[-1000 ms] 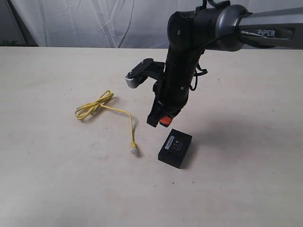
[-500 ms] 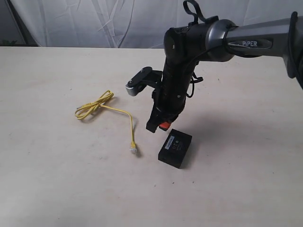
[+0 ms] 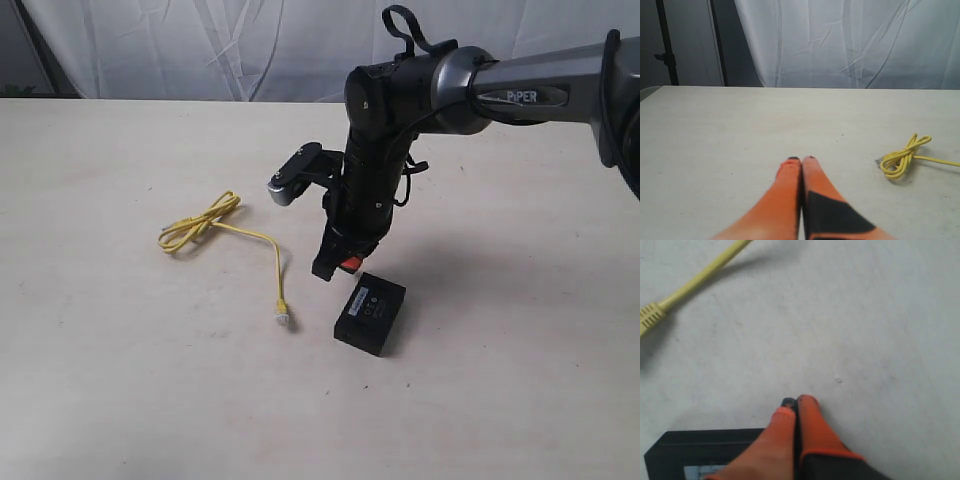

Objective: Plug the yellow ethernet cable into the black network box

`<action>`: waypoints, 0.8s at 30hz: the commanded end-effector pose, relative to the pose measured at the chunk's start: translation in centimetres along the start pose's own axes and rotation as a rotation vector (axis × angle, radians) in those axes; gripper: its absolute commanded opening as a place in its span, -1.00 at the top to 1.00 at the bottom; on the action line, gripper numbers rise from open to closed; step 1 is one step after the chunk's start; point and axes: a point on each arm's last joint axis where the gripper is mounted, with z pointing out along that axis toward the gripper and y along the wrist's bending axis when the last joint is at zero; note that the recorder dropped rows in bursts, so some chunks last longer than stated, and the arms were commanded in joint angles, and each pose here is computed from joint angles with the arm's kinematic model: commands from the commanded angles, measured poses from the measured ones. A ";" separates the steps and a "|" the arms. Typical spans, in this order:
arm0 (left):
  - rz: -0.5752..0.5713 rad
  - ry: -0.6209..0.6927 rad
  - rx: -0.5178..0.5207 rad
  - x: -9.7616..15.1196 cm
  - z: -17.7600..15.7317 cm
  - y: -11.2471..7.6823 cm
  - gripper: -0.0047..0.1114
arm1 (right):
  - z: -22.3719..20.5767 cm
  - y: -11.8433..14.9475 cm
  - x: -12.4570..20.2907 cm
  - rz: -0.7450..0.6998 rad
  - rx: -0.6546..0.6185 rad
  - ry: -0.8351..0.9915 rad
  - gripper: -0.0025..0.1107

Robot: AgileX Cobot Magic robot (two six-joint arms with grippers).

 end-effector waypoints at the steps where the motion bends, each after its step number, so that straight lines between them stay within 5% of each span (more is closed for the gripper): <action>1: 0.000 0.000 -0.001 0.1 0.0 0.0 0.92 | 0.0 -0.2 0.0 -0.009 0.011 0.009 0.97; 24: 0.000 0.000 -0.001 0.1 0.0 0.0 0.92 | 0.0 0.0 2.6 -0.066 -0.032 0.297 0.97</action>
